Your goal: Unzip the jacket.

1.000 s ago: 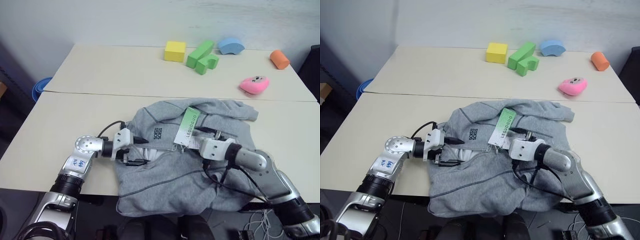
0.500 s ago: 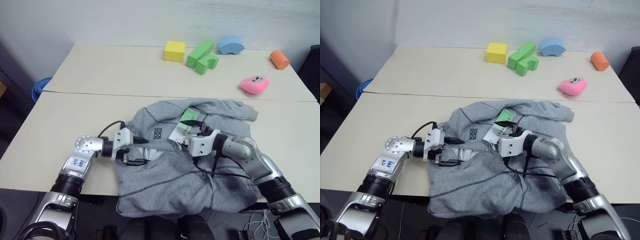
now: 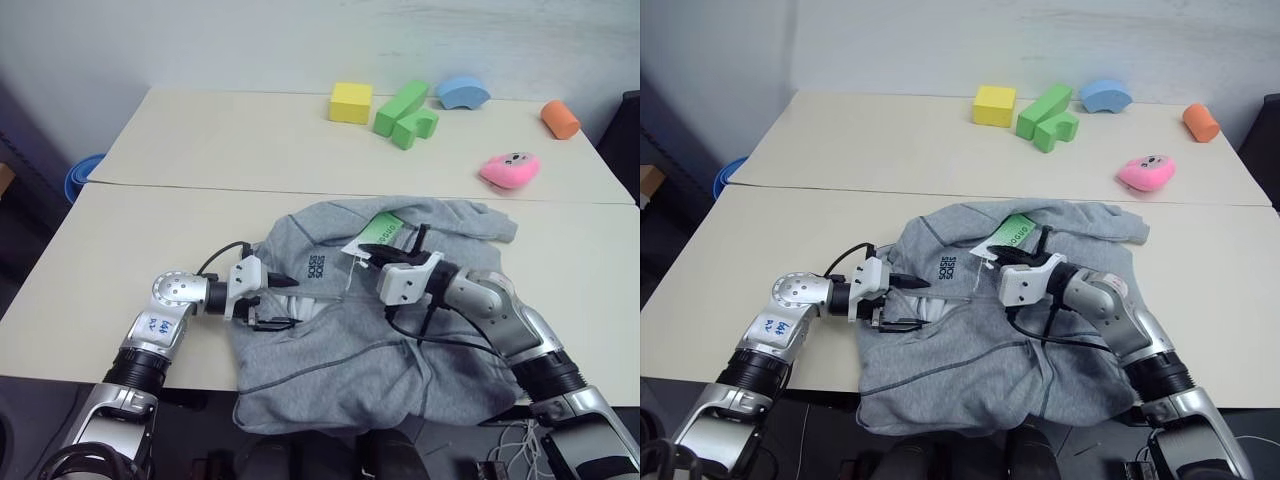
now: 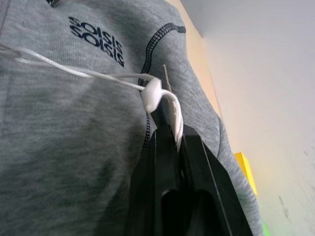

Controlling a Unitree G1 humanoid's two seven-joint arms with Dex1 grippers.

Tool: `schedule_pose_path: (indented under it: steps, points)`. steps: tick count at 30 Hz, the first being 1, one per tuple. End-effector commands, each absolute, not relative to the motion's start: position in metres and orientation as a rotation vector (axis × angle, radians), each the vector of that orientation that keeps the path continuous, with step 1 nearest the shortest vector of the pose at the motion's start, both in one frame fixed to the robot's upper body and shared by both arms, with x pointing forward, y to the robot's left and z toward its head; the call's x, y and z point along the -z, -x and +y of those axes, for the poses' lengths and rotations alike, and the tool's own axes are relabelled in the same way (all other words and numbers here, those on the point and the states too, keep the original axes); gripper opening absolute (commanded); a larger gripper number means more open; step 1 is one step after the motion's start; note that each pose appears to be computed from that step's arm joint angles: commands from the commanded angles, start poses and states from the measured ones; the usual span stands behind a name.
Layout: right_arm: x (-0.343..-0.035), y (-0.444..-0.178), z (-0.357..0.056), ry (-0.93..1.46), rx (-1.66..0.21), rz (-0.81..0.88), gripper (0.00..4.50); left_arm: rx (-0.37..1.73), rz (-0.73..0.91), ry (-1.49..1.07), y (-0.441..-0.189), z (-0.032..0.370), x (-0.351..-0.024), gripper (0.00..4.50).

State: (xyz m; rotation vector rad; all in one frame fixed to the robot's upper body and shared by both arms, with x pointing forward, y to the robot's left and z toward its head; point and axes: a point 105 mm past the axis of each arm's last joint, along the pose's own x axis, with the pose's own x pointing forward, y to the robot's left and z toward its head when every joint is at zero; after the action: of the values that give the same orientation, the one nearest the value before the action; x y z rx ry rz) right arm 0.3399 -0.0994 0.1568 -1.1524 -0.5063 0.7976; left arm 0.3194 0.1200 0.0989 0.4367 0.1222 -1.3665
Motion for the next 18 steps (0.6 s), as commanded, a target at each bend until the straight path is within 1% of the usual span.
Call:
schedule_pose_path:
  steps: [1,6,12,18]
  points:
    - [-0.18,-0.337,-0.115,1.173,-0.697,-0.565,0.02,1.375,0.235,-0.432,-0.314,0.12,-0.073,4.06]
    - [-0.199,-0.339,-0.149,1.235,-0.525,-0.575,0.02,1.376,0.249,-0.432,-0.313,0.121,-0.07,4.06]
    - [-0.219,-0.334,-0.216,1.293,-0.277,-0.504,0.02,1.373,0.263,-0.43,-0.312,0.123,-0.068,4.06]
    - [-0.22,-0.327,-0.261,1.314,-0.148,-0.408,0.02,1.377,0.269,-0.428,-0.312,0.122,-0.067,4.06]
